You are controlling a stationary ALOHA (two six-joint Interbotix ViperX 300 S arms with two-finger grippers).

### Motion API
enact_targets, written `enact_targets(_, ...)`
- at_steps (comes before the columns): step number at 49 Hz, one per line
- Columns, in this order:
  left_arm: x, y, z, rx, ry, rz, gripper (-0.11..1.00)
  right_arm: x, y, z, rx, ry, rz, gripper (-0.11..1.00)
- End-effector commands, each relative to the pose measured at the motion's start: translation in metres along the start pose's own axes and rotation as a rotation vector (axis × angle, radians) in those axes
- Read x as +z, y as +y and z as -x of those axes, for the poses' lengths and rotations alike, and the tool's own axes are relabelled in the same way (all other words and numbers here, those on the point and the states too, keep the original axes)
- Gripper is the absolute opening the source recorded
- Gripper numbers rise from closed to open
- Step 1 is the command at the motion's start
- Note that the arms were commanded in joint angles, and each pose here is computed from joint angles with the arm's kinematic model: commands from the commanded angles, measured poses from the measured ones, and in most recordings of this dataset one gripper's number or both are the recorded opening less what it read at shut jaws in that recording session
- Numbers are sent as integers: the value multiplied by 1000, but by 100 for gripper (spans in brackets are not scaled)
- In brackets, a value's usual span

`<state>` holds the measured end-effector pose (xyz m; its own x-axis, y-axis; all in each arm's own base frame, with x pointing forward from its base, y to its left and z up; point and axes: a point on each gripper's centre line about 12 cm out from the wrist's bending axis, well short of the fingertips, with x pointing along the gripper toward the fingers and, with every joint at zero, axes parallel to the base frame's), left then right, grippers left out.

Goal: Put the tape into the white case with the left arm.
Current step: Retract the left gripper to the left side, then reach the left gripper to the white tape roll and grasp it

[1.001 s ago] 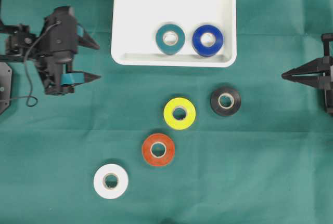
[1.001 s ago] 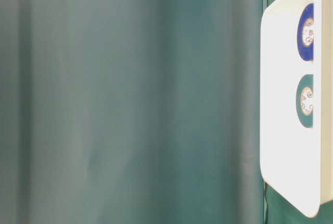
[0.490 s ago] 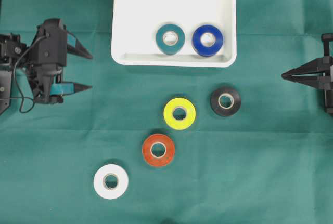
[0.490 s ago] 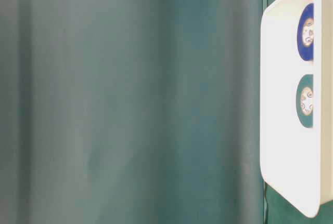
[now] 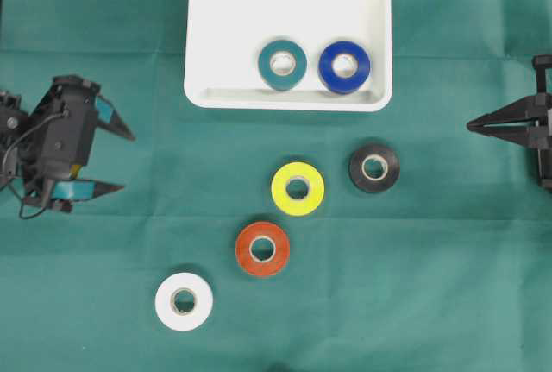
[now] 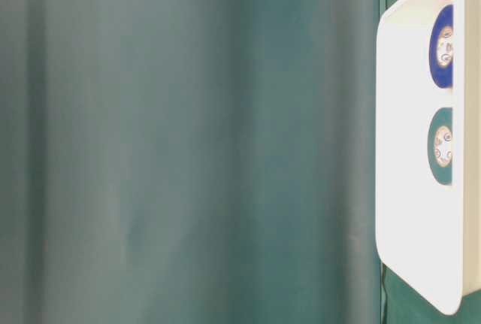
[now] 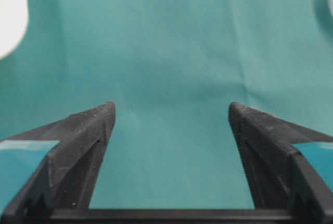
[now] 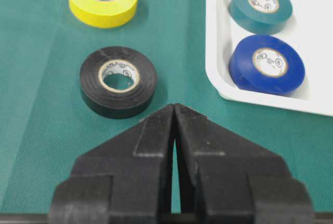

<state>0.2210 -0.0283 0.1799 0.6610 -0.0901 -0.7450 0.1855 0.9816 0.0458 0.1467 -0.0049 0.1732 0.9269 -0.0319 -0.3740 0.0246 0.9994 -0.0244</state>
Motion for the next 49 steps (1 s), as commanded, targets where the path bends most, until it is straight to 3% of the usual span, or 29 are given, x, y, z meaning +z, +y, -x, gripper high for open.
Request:
enact_targets(1,2,-4,5,-13,-10,-13,87,5,0,0,0,-15,0,-9)
enact_targets(25,-8,-16,8,-49,4,-62,87,5,0,0,0,-14,0,-9)
enact_targets(49,19,-45,-16,-125,54,-171,86,5,0,0,0,-14,0,-9)
